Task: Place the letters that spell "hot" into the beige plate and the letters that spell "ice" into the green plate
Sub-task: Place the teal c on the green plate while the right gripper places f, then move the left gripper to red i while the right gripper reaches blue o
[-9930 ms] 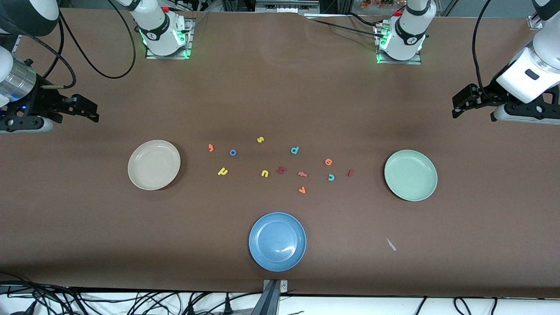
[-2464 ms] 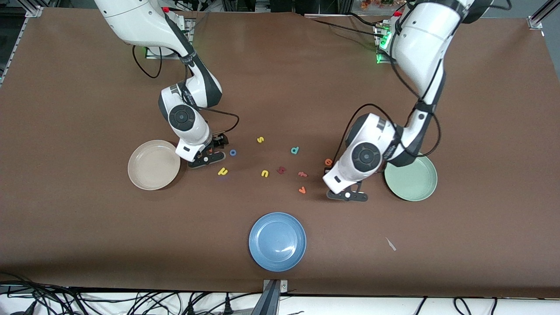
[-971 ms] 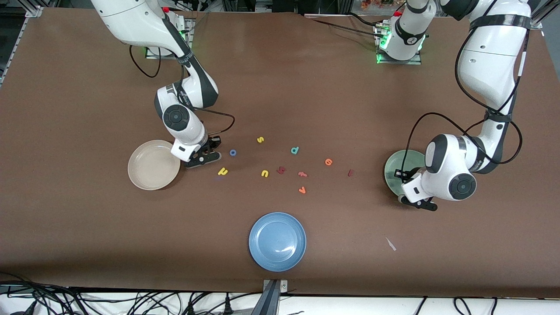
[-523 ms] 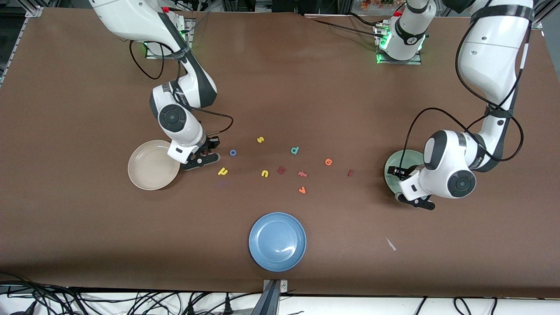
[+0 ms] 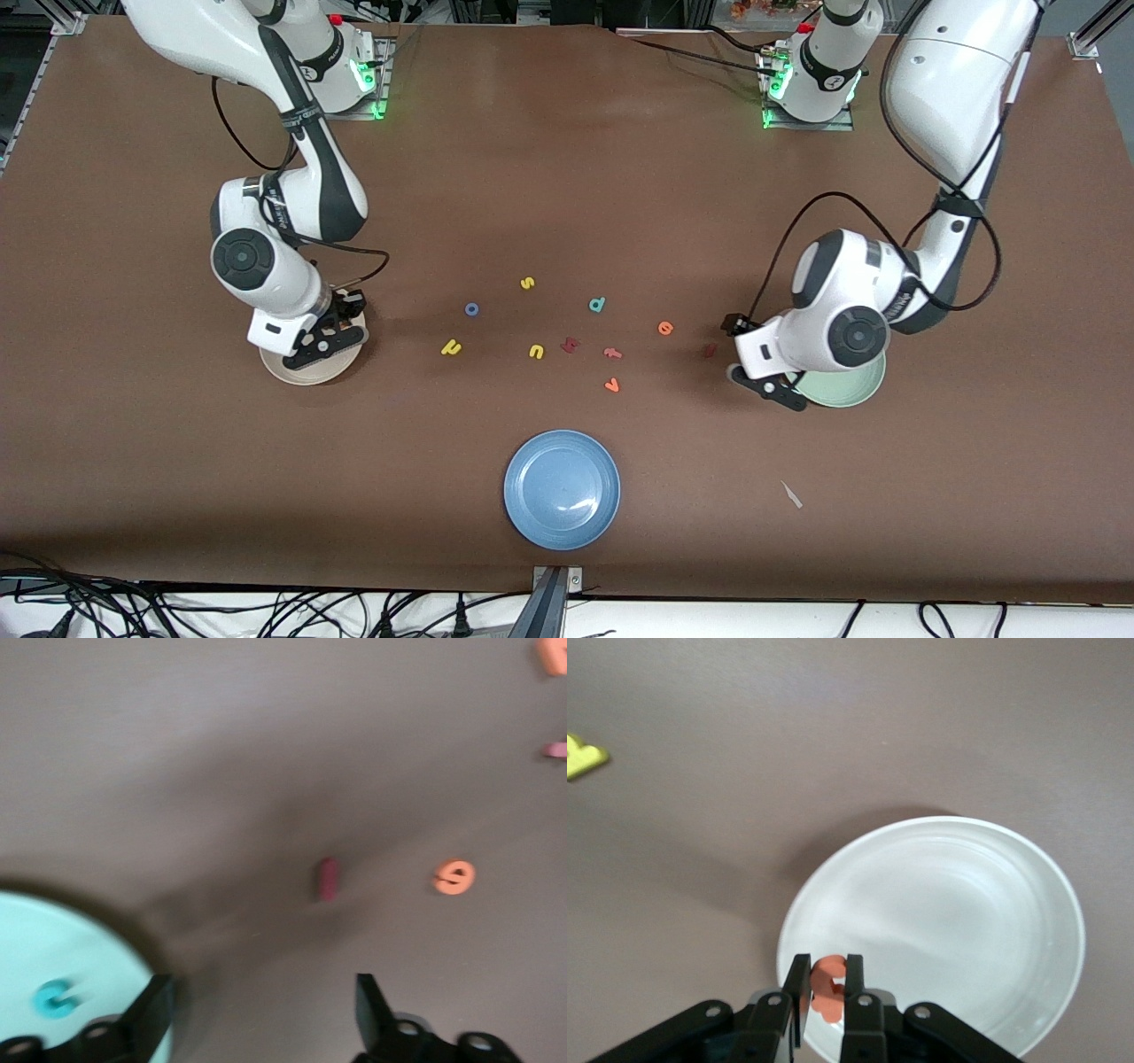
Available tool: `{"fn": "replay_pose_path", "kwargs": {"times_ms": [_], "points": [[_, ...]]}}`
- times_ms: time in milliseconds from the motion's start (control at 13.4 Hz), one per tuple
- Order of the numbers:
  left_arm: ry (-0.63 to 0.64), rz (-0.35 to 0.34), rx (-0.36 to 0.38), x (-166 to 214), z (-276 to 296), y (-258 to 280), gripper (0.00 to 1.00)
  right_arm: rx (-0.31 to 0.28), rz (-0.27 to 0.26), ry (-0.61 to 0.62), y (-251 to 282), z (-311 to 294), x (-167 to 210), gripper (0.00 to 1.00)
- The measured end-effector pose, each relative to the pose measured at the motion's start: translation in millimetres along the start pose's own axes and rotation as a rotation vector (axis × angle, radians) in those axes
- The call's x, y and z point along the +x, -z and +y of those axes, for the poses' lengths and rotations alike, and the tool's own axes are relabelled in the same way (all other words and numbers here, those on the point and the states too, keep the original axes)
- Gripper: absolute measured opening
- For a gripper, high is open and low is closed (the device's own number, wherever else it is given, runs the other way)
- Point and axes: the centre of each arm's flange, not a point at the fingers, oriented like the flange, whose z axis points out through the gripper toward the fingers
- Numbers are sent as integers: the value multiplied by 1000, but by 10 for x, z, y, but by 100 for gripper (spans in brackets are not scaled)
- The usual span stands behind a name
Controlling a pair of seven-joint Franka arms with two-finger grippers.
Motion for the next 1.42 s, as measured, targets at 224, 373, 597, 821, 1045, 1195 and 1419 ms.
{"fn": "replay_pose_path", "kwargs": {"times_ms": [224,373,597,821,1045,1195,1419], "points": [[-45,15,11,69,304,-136,74,-7,50,81,-152,202,-91,19],[-52,29,11,109,346,-255,70,-7,56,108,-191,264,-123,23],[-75,35,51,154,291,-446,73,79,83,16,-162,63,-59,52],[-84,53,52,206,319,-627,70,144,54,-140,-96,-183,19,82],[-69,54,50,208,344,-717,52,175,43,-272,-18,-557,133,100],[-58,53,50,204,345,-725,45,193,43,-340,21,-852,196,100],[-54,53,50,202,332,-726,10,203,69,-435,75,-1267,277,100]]}}
